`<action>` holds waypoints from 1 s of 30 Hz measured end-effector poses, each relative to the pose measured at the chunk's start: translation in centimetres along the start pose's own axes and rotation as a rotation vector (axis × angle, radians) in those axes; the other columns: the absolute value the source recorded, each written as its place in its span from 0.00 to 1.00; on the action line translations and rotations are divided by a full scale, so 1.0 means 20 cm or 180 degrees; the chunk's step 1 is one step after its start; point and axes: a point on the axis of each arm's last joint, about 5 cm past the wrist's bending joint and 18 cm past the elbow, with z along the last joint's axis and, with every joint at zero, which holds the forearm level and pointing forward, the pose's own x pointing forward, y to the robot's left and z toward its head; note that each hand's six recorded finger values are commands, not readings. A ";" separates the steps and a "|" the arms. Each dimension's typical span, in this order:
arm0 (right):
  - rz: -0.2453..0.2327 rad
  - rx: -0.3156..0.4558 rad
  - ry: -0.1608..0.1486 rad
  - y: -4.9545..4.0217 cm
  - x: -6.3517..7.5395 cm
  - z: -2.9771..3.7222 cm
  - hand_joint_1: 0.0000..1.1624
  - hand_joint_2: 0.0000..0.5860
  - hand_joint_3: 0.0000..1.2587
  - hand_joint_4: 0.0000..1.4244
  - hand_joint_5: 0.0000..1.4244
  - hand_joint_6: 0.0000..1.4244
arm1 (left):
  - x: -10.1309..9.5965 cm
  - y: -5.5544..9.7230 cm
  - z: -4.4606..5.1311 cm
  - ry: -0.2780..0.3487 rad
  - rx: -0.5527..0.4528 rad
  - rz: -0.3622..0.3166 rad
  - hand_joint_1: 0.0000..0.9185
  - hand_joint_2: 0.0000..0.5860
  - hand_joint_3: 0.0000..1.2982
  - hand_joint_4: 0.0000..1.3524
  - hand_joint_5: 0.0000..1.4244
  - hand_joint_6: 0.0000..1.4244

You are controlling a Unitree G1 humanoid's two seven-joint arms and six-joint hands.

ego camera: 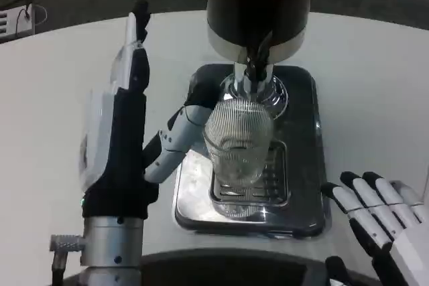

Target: Grasp the cup under the faucet to collect the drink, then remove the cup.

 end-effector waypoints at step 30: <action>-0.0029 0.0055 -0.0013 -0.015 -0.01 0.007 0.24 0.96 0.09 0.03 0.02 0.03 | 0.16 0.00 0.221 -0.0428 -0.0225 -0.0964 0.00 0.25 0.00 0.00 0.00 0.00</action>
